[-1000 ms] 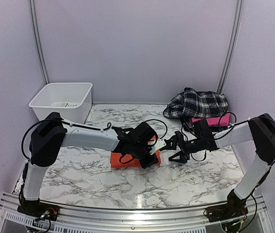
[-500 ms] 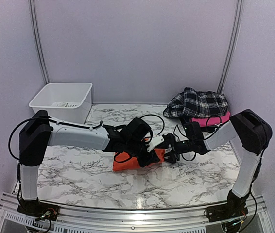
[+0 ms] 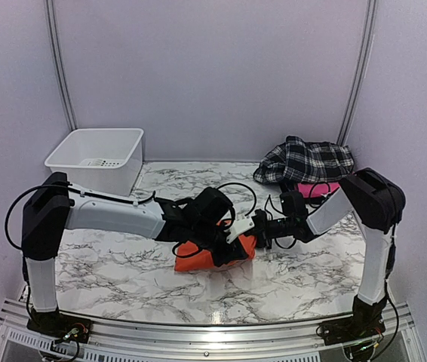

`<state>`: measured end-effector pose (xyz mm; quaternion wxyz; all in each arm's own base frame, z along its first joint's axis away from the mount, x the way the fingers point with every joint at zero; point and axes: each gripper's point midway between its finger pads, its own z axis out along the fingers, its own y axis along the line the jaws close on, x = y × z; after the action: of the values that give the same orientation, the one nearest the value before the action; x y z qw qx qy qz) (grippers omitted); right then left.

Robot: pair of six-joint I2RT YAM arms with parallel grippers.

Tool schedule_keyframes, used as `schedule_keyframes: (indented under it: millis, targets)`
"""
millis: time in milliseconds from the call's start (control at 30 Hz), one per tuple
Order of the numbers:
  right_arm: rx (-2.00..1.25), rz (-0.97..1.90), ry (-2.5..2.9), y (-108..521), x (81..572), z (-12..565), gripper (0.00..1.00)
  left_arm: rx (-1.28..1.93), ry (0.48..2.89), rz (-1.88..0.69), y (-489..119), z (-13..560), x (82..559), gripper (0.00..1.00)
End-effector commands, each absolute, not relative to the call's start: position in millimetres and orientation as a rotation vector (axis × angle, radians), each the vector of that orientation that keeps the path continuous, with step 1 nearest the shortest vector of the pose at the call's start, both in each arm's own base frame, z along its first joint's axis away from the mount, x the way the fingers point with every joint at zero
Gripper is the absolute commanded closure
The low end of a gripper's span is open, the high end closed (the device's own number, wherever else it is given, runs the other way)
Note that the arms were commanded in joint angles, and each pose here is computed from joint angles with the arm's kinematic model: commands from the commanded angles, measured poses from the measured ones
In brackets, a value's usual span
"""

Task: Fold and stack the mixed laundry pile
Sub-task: Pass from the left arm to the right, then turn over the square-folded T-shirt at the center of the board.

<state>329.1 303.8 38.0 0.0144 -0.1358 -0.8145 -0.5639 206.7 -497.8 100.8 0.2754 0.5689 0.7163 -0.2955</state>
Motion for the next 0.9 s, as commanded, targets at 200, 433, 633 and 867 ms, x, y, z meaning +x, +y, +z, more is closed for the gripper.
schedule_keyframes:
  millis: [200,433,633,867]
  targets:
    - [-0.26,-1.561,-2.775,296.4,341.9,37.1,1.0,1.384,1.941,-0.753,-480.4,139.3,216.6,0.43]
    - [0.014,-1.434,-3.007,268.9,346.9,78.1,1.0,1.085,2.054,-0.8,-434.8,172.4,250.5,0.01]
    - [0.188,-1.223,-3.253,220.9,343.7,129.1,1.0,0.882,2.125,-0.754,-400.2,180.0,272.6,0.01]
    - [0.179,-0.672,-3.596,119.6,327.7,202.1,1.0,0.728,2.204,-0.639,-370.2,174.5,286.4,0.01]
